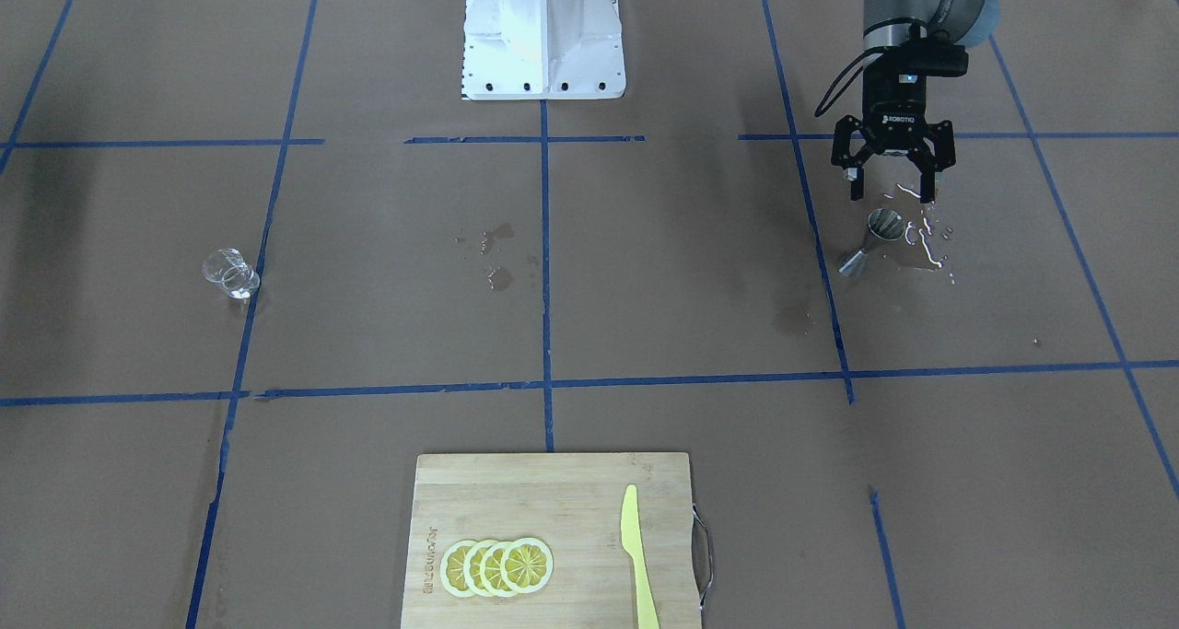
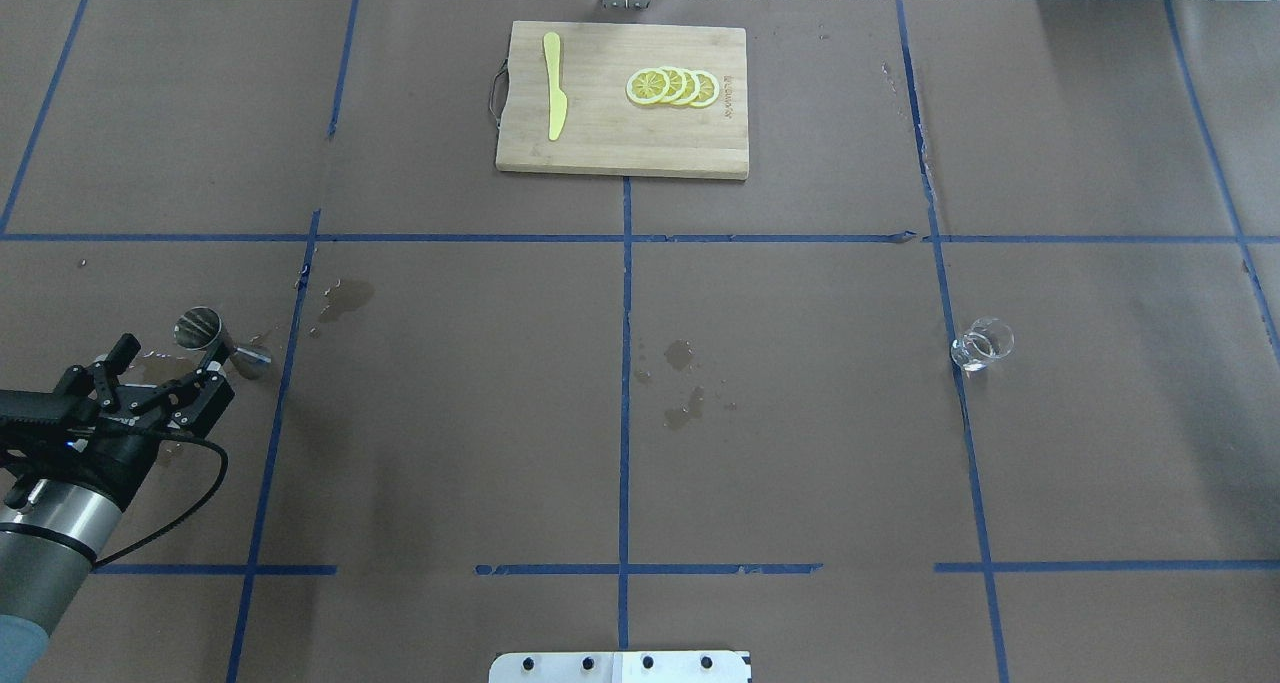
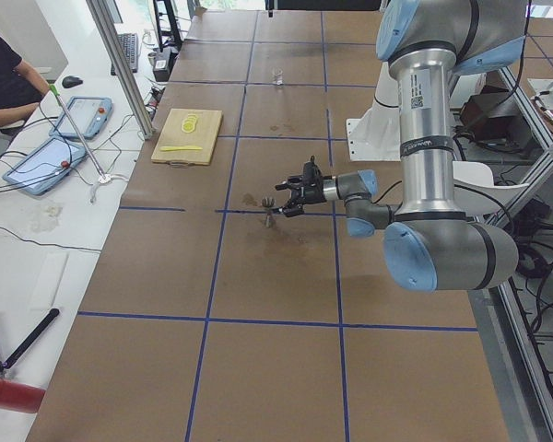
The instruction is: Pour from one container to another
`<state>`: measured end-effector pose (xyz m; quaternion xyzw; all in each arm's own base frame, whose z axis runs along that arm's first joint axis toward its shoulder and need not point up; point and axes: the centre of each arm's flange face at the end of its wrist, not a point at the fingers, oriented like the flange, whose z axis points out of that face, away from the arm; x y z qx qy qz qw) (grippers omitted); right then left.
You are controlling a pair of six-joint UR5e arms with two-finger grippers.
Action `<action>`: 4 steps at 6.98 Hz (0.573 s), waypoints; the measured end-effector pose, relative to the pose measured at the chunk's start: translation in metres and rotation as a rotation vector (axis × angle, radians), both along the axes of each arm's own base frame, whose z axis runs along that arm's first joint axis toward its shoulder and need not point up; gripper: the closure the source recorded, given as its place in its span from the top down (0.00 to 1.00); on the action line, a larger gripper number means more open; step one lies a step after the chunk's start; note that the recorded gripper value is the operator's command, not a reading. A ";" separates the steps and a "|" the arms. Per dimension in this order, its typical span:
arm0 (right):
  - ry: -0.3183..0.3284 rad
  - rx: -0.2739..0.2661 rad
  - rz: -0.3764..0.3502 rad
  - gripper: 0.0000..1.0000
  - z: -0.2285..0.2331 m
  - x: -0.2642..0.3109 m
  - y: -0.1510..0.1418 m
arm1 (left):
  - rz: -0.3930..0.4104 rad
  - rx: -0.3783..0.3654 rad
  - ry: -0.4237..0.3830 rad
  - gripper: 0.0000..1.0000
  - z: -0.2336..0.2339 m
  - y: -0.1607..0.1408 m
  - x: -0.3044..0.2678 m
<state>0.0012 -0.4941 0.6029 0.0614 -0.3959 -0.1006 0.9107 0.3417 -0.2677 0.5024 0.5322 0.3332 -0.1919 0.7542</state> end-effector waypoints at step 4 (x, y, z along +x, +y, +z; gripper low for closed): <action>0.000 -0.001 -0.001 1.00 0.001 0.000 0.000 | -0.005 -0.007 0.006 0.99 0.027 0.006 0.027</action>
